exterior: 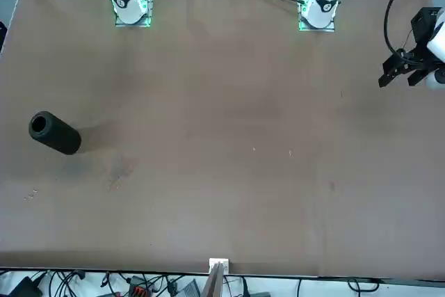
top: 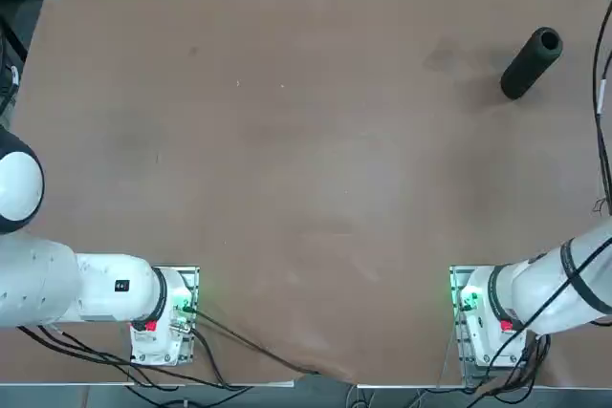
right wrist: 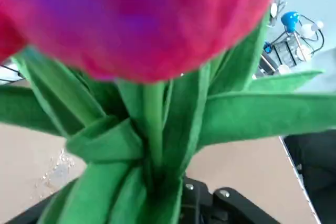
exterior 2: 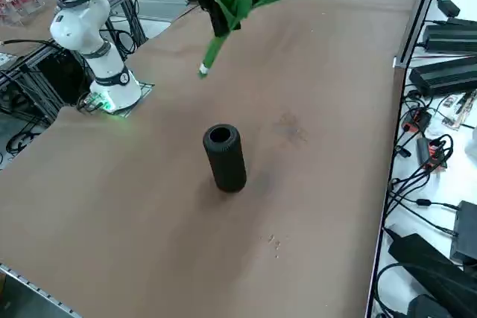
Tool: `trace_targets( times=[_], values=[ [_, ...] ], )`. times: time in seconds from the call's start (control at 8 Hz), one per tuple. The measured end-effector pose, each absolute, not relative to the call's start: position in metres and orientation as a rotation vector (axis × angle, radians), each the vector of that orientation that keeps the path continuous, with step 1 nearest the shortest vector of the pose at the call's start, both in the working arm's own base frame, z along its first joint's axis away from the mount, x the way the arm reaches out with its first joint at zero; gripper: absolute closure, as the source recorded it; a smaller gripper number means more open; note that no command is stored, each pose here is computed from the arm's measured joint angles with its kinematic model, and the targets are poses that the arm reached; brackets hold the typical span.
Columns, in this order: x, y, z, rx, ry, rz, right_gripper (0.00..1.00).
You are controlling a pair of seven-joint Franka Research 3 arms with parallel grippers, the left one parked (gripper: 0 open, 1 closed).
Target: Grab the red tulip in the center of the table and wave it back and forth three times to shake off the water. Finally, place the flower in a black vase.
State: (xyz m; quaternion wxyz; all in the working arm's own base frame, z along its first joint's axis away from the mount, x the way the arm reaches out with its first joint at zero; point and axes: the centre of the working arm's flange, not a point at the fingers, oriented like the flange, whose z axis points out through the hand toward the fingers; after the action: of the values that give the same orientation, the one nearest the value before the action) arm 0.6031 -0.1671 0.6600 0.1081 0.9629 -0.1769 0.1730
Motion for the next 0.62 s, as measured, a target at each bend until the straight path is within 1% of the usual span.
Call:
trace_targets(
  times=[0.38, 0.62],
  values=[
    [0.605, -0.182, 0.604, 2.829, -0.553, 0.613, 0.85],
    [0.601, -0.183, 0.559, 2.837, -0.617, 0.635, 0.85]
  ],
)
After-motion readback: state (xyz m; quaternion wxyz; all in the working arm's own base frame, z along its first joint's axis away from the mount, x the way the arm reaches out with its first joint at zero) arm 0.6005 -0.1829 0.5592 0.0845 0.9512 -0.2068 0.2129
